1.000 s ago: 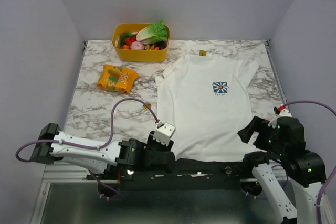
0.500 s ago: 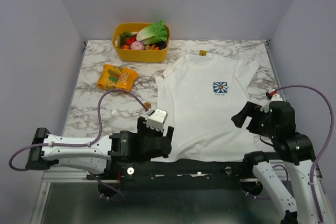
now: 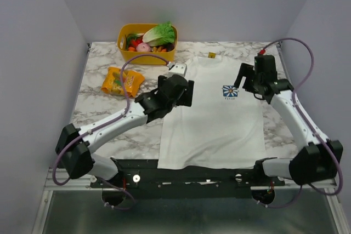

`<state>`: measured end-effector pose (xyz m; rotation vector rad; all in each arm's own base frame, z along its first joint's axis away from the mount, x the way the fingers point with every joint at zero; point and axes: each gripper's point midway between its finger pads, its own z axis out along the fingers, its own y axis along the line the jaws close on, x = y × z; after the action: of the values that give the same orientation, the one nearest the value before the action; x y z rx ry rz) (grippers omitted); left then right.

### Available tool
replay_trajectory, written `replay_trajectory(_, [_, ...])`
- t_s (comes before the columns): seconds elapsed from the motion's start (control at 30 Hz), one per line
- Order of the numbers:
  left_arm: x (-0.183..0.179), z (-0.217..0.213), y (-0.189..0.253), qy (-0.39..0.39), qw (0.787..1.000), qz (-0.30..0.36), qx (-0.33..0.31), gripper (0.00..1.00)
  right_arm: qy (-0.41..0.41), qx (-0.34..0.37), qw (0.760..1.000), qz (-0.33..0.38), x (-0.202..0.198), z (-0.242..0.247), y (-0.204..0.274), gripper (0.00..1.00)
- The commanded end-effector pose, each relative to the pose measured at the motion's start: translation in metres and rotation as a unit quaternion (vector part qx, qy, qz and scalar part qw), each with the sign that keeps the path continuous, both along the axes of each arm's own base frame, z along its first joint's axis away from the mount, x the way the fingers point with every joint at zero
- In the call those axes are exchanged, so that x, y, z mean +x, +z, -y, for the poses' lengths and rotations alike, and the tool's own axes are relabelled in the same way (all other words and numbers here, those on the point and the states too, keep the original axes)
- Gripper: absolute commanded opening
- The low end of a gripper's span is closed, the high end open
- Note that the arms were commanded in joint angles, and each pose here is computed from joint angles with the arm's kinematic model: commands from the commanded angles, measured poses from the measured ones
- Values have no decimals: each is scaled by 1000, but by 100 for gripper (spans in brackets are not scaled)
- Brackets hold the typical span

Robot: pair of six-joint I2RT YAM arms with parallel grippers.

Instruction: Pin the brooch onto the clothing

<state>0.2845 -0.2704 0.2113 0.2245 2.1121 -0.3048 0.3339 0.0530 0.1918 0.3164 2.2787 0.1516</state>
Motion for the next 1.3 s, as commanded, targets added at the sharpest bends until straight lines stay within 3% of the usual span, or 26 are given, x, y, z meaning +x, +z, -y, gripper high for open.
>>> replay_trajectory(0.0, [26, 40, -16, -80, 996, -40, 3, 94, -51, -101, 993, -18, 64, 37, -11, 93])
replay_trajectory(0.17, [45, 67, -41, -100, 992, -74, 3, 93, -79, -128, 985, -83, 113, 60, -46, 88])
replay_trajectory(0.3, [48, 79, -57, -114, 989, -98, 11, 93, -82, -150, 972, -163, 127, 70, -99, 87])
replay_trajectory(0.63, [38, 80, -92, -135, 982, -132, 26, 90, -81, -124, 974, -173, 159, 75, -121, 82])
replay_trajectory(0.77, [33, 77, -106, -132, 980, -145, 28, 89, -84, -113, 972, -188, 165, 83, -133, 75])
replay_trajectory(0.97, [30, 75, -118, -128, 979, -157, 32, 88, -67, -83, 973, -206, 165, 75, -149, 73])
replay_trajectory(1.0, [30, 76, -118, -130, 979, -157, 31, 88, -72, -73, 972, -209, 165, 83, -151, 66])
replay_trajectory(1.07, [31, 75, -121, -127, 978, -160, 36, 88, -69, -66, 973, -211, 166, 83, -154, 65])
replay_trajectory(1.1, [31, 75, -120, -128, 978, -158, 37, 88, -65, -62, 974, -210, 168, 82, -154, 60])
replay_trajectory(1.2, [29, 74, -123, -128, 978, -161, 38, 87, -74, -53, 972, -218, 166, 86, -159, 15])
replay_trajectory(1.27, [29, 72, -122, -127, 978, -160, 39, 87, -80, -50, 970, -222, 164, 91, -161, 13])
